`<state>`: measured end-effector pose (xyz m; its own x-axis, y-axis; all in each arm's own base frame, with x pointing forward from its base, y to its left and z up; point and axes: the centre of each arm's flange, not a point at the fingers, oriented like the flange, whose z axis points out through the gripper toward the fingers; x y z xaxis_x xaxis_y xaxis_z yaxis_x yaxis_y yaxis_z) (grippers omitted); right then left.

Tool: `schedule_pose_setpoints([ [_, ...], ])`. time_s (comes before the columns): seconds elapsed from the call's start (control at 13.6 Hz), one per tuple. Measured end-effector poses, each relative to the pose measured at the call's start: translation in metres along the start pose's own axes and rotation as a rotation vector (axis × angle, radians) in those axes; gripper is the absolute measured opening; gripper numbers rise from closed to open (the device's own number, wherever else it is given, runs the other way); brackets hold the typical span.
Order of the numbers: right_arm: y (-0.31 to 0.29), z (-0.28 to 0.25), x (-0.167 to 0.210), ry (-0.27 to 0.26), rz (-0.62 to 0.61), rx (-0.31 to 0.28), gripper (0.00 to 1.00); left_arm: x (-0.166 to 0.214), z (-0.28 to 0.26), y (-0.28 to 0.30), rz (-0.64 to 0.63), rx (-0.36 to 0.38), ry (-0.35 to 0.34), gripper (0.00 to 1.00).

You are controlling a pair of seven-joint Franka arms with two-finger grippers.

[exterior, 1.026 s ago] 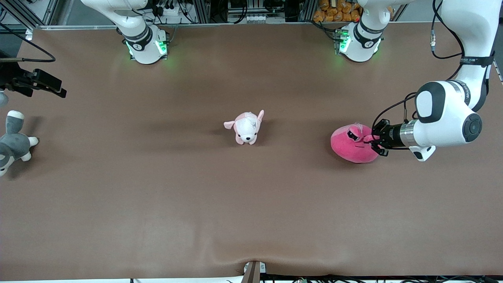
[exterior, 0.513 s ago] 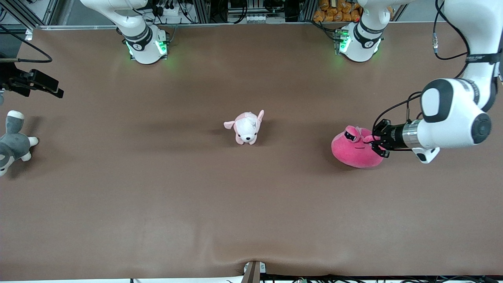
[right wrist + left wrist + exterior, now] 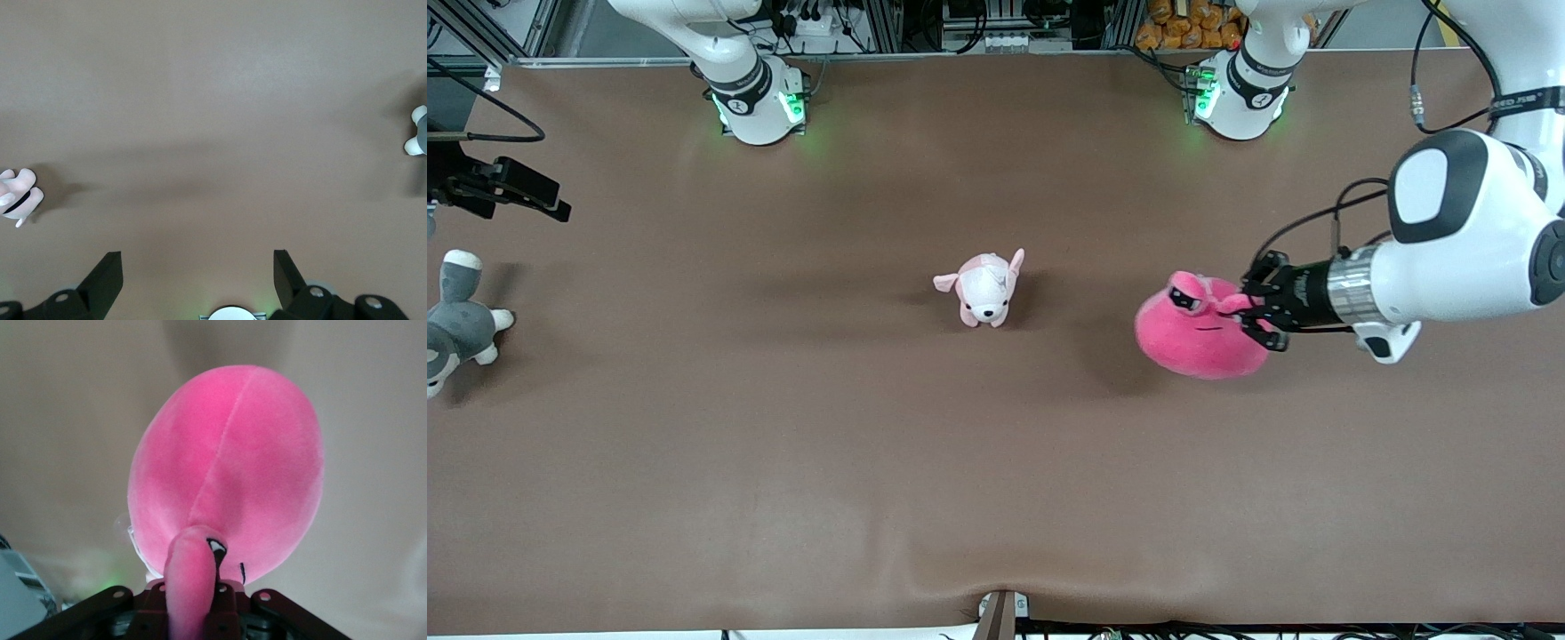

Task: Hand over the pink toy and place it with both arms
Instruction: 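Lift the plush toward the middle while the right gripper reaches in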

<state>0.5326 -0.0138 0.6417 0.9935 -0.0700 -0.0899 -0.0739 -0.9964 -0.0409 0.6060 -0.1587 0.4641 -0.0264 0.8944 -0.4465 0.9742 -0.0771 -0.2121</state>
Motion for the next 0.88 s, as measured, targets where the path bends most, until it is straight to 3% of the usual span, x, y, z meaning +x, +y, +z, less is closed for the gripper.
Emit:
schedule_pose_setpoints([
  [0.22,-0.007,0.002,0.001,-0.004,-0.012,0.003,1.0,-0.056,-0.008,-0.01,0.0,-0.009,-0.063,0.11],
  [0.59,-0.04,0.021,0.011,-0.043,-0.069,0.073,1.0,-0.153,0.019,-0.034,-0.051,-0.021,-0.11,0.11],
  [0.88,-0.107,0.038,0.009,-0.073,-0.263,0.099,1.0,-0.222,0.048,-0.048,-0.139,-0.082,-0.184,0.11],
])
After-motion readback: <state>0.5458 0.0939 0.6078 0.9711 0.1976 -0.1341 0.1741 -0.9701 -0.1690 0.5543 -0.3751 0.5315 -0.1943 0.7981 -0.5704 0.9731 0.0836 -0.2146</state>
